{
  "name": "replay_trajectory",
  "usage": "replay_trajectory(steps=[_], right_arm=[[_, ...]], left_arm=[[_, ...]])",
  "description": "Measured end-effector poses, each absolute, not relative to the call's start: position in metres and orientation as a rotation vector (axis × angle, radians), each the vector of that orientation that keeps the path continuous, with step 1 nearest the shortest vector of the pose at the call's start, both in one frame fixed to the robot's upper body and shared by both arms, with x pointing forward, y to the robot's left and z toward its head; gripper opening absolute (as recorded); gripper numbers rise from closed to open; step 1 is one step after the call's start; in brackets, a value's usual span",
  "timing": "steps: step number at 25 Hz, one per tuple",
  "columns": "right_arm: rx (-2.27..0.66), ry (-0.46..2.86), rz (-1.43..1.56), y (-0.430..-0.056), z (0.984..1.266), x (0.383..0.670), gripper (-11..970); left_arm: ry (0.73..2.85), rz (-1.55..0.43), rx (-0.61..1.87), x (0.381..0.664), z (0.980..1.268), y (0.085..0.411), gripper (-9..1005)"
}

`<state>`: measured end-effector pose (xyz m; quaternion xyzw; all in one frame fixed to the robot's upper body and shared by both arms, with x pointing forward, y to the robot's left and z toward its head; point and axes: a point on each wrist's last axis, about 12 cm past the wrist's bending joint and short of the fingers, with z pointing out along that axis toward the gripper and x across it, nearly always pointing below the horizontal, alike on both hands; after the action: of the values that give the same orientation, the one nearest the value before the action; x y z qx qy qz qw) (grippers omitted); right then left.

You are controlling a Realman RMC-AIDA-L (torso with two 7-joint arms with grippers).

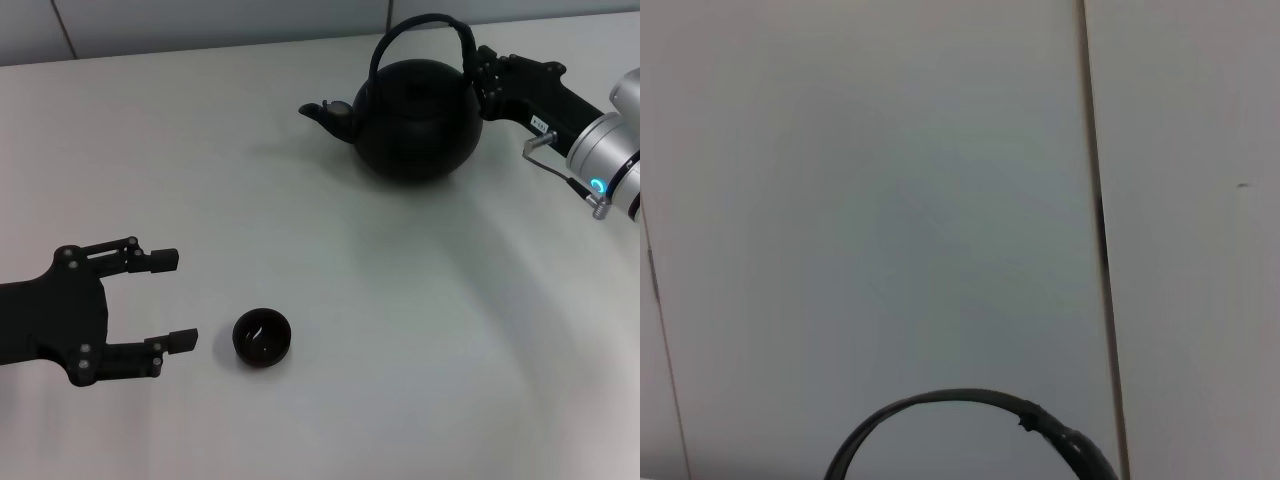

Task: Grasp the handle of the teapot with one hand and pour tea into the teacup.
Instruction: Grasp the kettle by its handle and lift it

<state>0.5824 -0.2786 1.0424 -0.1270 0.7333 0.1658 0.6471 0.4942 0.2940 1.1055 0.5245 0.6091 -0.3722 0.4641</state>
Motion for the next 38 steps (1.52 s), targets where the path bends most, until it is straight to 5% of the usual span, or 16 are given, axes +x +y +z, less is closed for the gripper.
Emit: replay_trajectory(steps=[26, 33, 38], right_arm=[[-0.295, 1.610, 0.446, -0.279, 1.040, 0.564, -1], [-0.284, 1.595, 0.457, -0.280, 1.040, 0.560, 57], [-0.271, 1.602, 0.454, -0.280, 1.040, 0.562, 203]], left_arm=[[1.500, -0.893, 1.299, 0.500, 1.107, 0.293, 783], [1.503, -0.890, 1.298, 0.500, 1.107, 0.294, 783], [1.506, -0.889, 1.297, 0.499, 1.107, 0.295, 783]])
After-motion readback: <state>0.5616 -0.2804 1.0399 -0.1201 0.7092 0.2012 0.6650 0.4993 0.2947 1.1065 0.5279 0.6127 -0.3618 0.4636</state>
